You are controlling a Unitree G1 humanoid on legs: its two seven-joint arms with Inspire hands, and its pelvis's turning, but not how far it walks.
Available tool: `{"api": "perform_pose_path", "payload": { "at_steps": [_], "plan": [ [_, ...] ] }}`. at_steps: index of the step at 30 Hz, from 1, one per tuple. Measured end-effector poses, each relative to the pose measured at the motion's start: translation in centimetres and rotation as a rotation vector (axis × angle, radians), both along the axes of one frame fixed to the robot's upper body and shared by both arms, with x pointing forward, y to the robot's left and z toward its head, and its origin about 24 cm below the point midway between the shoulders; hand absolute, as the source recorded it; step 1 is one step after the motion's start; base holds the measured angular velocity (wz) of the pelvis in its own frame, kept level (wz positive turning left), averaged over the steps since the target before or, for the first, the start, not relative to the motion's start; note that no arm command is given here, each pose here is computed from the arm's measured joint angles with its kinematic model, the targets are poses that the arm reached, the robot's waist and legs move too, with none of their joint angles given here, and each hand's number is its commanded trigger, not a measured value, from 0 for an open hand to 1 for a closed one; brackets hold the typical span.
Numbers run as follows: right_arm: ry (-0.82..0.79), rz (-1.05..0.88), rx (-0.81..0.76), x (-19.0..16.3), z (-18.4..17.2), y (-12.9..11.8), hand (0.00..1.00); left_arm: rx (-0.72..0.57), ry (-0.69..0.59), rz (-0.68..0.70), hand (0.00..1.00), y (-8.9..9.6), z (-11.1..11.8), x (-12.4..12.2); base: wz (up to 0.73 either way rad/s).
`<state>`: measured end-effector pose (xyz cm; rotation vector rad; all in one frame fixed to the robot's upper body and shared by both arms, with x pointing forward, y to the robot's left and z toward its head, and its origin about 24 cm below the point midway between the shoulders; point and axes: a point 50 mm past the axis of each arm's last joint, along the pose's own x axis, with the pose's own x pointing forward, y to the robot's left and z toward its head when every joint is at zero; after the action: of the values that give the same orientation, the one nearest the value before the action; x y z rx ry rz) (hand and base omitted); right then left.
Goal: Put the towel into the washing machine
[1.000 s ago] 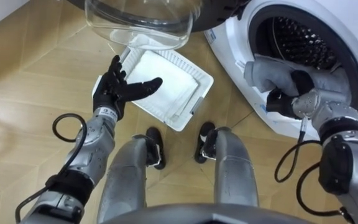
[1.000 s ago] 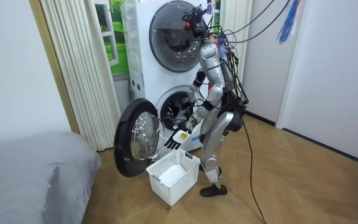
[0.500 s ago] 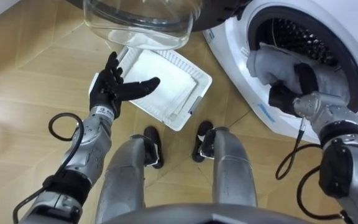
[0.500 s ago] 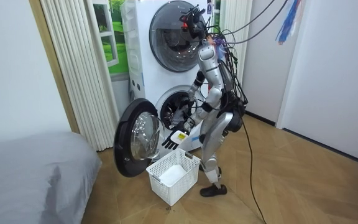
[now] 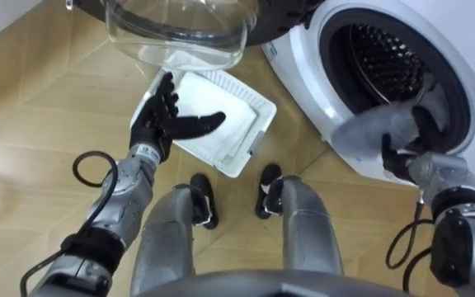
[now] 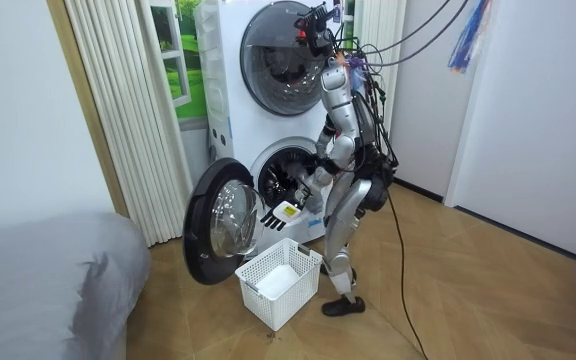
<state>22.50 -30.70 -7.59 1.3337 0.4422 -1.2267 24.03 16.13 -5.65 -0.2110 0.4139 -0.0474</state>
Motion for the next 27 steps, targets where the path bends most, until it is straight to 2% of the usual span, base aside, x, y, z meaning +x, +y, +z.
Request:
{"api": "perform_pose_path", "payload": {
  "at_steps": [27],
  "plan": [
    [0.032, 0.109, -0.089, -4.1, -3.2, 1.7, 0.00, 0.027, 0.141, -0.047, 0.00, 0.9, -3.0, -2.2, -0.04]
  ]
}}
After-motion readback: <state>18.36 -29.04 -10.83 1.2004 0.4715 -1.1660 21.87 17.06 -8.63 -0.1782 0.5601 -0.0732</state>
